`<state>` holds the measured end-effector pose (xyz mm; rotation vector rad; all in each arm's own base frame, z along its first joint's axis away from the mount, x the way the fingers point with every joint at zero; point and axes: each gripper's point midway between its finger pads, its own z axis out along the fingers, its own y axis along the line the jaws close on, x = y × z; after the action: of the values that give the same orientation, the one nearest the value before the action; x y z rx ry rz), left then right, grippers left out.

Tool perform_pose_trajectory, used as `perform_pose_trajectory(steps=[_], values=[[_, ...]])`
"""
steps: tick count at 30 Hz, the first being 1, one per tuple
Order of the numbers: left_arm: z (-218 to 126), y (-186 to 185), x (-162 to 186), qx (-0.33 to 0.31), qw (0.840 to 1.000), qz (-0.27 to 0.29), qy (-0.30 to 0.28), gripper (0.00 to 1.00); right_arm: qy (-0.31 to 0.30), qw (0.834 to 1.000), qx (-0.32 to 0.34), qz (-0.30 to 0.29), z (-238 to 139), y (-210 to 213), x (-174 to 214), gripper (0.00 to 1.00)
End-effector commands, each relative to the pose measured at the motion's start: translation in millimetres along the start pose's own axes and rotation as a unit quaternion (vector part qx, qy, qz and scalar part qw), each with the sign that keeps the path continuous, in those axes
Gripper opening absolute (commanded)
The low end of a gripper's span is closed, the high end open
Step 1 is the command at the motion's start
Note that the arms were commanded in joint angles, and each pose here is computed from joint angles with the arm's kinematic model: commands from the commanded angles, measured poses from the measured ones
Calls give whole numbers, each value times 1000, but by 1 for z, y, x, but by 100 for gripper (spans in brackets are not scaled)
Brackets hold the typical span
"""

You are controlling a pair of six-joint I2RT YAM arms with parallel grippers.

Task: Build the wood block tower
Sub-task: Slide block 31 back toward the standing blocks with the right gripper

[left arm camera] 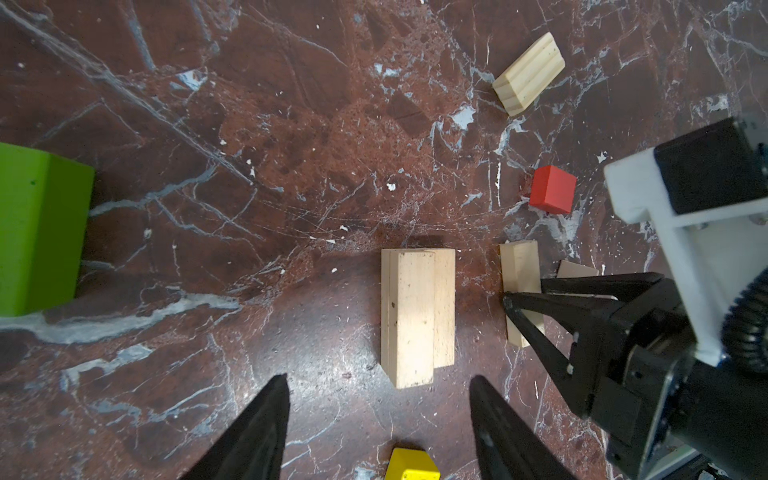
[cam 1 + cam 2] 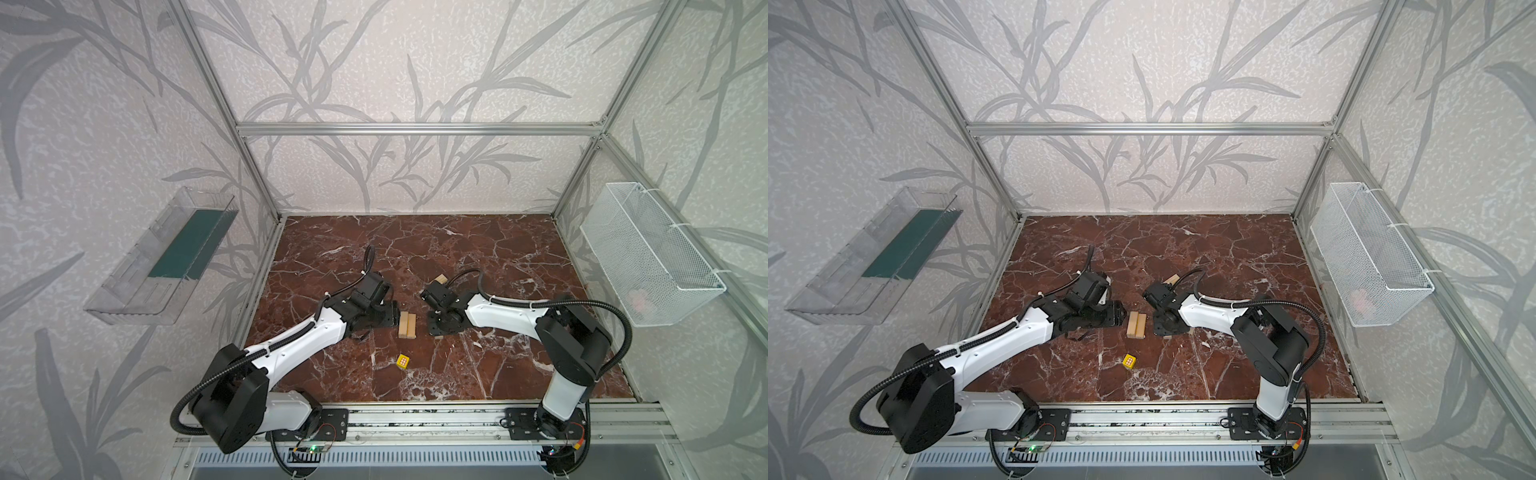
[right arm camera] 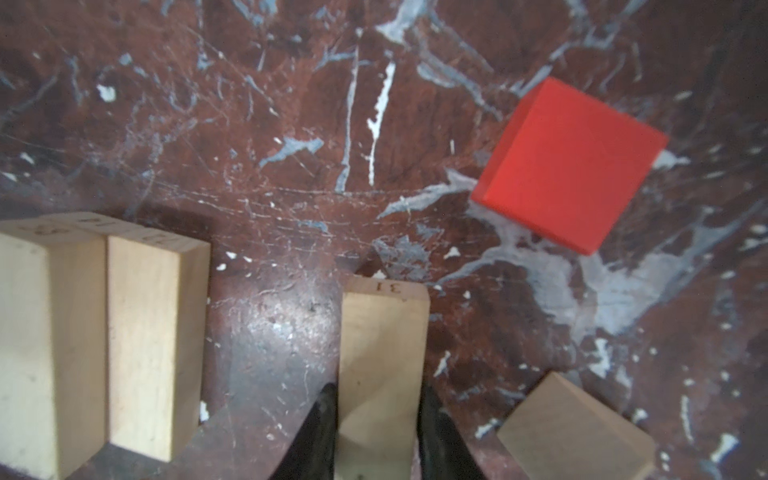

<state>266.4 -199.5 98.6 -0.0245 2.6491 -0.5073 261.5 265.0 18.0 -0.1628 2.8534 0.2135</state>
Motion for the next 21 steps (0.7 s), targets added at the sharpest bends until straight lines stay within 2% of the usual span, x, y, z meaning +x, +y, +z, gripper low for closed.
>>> perform_pose_trajectory(steps=[1,5,8,21], values=[[-4,6,-1,-9,1000,2,-6,67,2,999,27,-18,-1,-3,0,28],[-6,6,-3,-10,1000,0,-13,67,5,999,26,-24,-2,1,0,23],[-8,9,-3,-13,1000,-7,-21,67,-11,1000,-1,-18,-15,16,-5,23],[-13,19,-3,-23,999,-14,-40,67,-49,993,-91,49,-29,64,-22,22]])
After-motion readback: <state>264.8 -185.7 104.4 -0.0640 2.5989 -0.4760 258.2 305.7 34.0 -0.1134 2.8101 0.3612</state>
